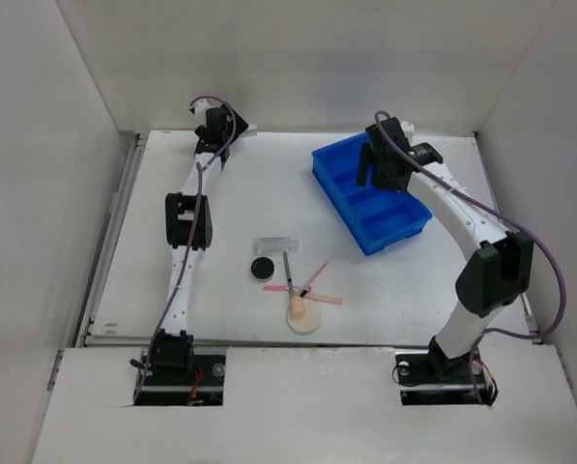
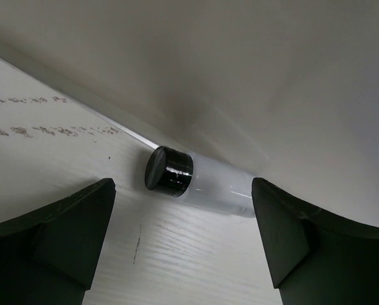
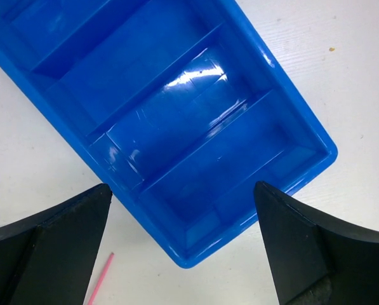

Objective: Organize the makeup

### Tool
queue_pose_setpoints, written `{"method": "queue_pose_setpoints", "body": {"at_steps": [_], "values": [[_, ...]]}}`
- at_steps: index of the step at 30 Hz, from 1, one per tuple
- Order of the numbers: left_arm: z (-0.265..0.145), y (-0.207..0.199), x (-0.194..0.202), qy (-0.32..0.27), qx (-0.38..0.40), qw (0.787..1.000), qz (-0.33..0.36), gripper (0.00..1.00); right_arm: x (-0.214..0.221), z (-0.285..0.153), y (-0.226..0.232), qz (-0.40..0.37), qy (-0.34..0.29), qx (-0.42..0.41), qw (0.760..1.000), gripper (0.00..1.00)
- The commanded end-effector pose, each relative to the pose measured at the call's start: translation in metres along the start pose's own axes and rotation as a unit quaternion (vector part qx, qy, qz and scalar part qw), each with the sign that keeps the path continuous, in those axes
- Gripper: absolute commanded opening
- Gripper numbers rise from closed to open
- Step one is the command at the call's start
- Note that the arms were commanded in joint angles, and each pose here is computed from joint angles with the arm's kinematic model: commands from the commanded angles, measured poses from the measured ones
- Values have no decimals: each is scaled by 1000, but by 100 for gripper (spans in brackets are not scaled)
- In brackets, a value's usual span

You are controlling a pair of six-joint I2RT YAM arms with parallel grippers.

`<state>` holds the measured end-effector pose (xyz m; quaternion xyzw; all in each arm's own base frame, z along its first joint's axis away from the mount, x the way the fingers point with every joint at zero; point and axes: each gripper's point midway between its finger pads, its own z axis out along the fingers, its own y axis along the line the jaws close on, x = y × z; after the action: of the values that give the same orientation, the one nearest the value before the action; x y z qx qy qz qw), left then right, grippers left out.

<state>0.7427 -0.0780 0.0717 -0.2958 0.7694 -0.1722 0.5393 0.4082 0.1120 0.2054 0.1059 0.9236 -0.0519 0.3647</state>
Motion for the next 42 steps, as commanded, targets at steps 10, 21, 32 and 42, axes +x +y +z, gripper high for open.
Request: {"method": "queue_pose_setpoints", "body": {"at_steps": [10,21,32,42], "values": [[4,-43,-48,-93,78,991,-53,86,2,12,1,-2,15,18,1000,100],[7,-44,-42,-90,92,990,-61,86,5,19,-1,-9,22,33,999,100],[-7,-72,-34,-59,146,987,-38,89,8,26,-1,-13,28,41,999,100],[-40,-113,-7,-7,188,982,0,93,13,28,-6,-17,30,53,998,100]]}}
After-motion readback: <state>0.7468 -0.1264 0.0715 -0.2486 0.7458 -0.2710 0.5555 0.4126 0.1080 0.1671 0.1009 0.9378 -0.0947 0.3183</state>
